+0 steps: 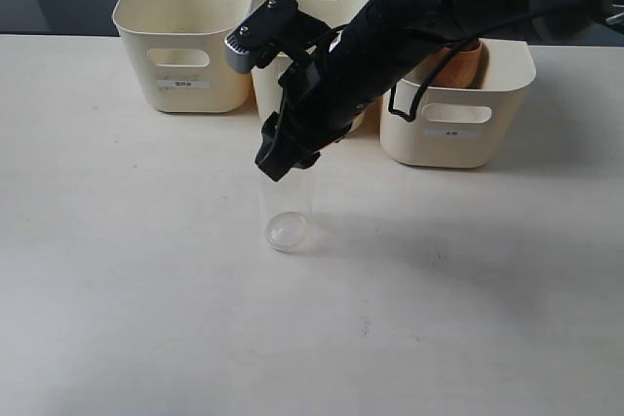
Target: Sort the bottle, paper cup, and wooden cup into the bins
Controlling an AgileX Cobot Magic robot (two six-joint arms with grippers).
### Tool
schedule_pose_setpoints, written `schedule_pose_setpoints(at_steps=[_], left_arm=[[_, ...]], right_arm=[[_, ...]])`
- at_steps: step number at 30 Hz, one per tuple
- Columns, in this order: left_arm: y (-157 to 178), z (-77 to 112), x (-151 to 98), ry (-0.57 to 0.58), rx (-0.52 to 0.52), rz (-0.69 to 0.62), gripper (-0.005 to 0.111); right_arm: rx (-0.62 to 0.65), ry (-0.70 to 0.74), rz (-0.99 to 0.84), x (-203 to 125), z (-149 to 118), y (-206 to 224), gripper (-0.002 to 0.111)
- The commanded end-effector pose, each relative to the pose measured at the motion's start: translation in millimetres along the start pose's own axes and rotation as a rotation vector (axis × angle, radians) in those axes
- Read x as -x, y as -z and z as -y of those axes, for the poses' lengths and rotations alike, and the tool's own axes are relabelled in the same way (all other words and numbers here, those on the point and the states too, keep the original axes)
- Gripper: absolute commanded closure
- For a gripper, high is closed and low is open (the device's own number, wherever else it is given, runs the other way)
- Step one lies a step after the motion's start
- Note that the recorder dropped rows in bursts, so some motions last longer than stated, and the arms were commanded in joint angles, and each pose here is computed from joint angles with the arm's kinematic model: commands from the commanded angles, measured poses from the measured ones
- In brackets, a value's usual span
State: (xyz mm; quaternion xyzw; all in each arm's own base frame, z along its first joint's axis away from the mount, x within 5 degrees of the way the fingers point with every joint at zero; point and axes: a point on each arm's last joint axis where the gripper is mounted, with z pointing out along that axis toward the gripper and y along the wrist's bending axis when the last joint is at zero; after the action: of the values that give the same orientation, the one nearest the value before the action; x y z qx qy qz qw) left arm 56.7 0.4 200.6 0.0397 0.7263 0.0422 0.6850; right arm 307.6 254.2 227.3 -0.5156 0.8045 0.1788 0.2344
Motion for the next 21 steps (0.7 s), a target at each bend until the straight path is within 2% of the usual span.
schedule_pose_setpoints(at_steps=[1, 21], left_arm=[[0.3, -0.1, 0.3, 0.002, 0.002, 0.010, 0.107], [0.3, -0.1, 0.3, 0.002, 0.002, 0.010, 0.107]], right_arm=[[-0.005, 0.046, -0.027, -2.0, 0.3, -0.1, 0.109], [-0.053, 0.096, 0.033, 5.7, 1.0, 11.9, 0.109]])
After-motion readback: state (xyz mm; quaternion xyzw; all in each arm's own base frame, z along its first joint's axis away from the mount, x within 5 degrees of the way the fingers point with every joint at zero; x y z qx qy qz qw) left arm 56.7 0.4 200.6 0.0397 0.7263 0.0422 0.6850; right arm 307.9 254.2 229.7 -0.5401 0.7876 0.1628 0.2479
